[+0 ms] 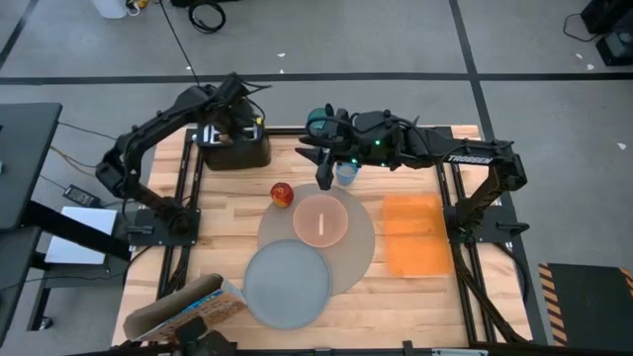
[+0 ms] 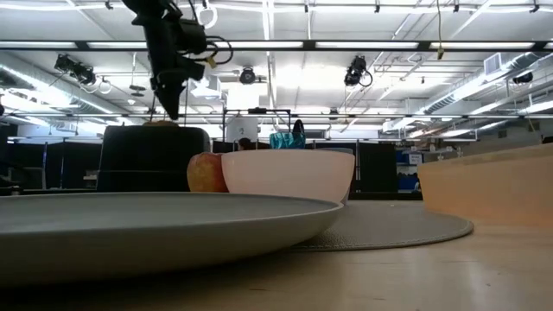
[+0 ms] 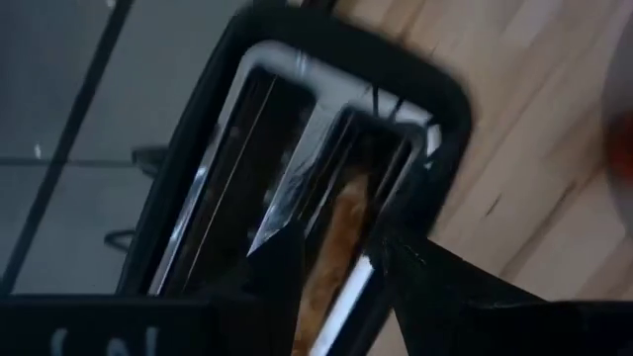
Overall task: Arrange a breakfast setting
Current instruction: Put the toasted bread on the light blue plate
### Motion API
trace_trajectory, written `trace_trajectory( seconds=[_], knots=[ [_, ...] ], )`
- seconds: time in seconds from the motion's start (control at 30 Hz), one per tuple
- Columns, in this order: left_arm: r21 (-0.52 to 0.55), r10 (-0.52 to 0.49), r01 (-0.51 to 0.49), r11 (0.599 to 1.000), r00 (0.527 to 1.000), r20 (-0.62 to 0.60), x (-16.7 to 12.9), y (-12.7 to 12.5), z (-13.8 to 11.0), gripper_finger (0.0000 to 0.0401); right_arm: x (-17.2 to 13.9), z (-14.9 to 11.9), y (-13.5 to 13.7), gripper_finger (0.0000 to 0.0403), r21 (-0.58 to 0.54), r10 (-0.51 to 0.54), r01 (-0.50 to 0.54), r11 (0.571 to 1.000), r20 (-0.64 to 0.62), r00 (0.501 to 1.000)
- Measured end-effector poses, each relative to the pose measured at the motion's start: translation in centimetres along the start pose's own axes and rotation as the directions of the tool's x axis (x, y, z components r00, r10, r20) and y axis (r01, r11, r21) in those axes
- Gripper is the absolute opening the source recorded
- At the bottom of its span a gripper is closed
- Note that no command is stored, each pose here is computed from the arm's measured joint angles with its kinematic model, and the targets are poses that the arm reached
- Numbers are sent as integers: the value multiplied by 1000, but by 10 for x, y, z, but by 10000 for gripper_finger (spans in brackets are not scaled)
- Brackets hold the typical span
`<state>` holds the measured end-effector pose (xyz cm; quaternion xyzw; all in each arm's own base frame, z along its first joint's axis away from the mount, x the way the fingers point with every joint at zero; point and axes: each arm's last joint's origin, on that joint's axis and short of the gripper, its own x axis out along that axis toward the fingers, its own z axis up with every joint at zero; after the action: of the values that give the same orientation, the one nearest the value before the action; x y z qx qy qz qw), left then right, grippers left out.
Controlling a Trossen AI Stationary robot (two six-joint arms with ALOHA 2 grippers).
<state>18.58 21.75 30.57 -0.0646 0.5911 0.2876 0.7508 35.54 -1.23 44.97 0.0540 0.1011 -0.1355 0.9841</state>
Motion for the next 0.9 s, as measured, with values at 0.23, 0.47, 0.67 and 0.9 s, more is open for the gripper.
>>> trace_trajectory(
  seconds=[0.23, 0.47, 0.67, 0.9],
  knots=[
    [-25, -27, 26, 999, 999, -43, 5, 15, -9, 155, 0, -1, 0, 130, -3, 0, 0, 1000, -11, 1000],
    [18, -71, 73, 997, 994, -80, 15, 13, -9, 157, 0, -1, 0, 130, -3, 0, 0, 1000, -12, 1000],
    [71, -96, 107, 992, 985, -144, 24, 14, -10, 157, 0, -2, 2, 130, -4, 6, -6, 1000, -15, 1000],
    [72, -98, 108, 991, 986, -138, 25, 14, -9, 122, 0, -2, 2, 130, -5, 11, -11, 1000, -16, 1000]
  ],
)
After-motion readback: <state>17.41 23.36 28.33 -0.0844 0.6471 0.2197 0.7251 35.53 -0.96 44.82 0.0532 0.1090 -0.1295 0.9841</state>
